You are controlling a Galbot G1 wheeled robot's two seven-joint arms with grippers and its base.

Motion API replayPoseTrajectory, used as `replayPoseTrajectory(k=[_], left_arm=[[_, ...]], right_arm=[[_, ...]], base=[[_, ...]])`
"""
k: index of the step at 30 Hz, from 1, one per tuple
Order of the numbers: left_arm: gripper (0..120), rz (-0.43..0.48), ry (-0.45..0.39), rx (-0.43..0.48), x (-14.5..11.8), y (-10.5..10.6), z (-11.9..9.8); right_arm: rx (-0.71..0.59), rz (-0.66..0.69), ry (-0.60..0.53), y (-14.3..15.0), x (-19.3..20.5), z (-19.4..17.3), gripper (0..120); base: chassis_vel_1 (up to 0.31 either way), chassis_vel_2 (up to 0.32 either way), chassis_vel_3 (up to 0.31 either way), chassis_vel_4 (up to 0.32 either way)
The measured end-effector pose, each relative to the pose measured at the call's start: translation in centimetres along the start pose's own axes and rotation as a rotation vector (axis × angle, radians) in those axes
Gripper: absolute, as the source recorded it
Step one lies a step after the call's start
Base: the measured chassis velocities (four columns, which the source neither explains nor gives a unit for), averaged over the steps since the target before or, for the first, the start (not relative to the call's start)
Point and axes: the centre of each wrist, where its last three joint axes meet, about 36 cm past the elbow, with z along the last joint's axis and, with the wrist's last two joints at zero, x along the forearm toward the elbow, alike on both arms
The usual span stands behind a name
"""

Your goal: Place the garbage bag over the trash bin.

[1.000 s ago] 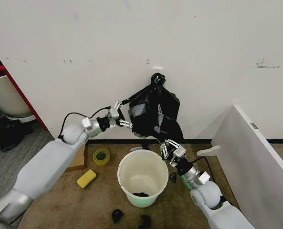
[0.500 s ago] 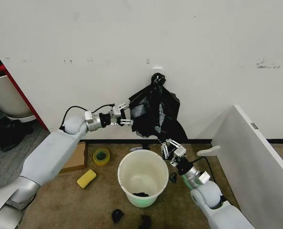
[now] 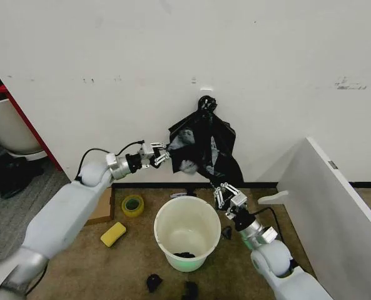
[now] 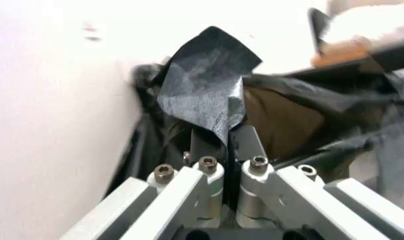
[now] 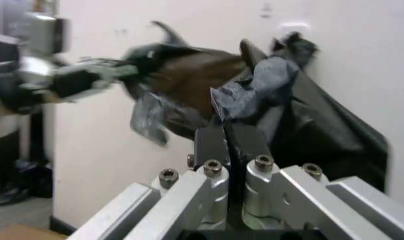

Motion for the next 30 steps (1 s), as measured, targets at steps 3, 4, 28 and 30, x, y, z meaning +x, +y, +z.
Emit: replayPoseTrajectory(k=[3, 4, 28, 30], left_arm=[[0, -0.098, -0.029, 0.086, 1.3, -4.8, 0.4], [0, -0.121, -0.045, 0.109, 1.3, -6.4, 0.2], [0, -0.472, -0.217, 0.317, 6.1, -23.1, -6.1], [0, -0.490, -0.206, 0.353, 6.2, -24.4, -5.4]], right_arm=[[-0.028, 0.065, 0.047, 1.6, 1.6, -1.3, 0], [-0.036, 0.079, 0.060, 2.2, 2.2, -2.0, 0], [0.049, -0.088, -0.101, 6.3, 7.3, -8.5, 0], [0.033, -0.078, -0.074, 6.4, 7.7, -7.2, 0]], base=[[0.000, 0.000, 0.000, 0.000], [0.000, 0.000, 0.000, 0.000], [0.000, 0.000, 0.000, 0.000], [0.000, 0.000, 0.000, 0.000]])
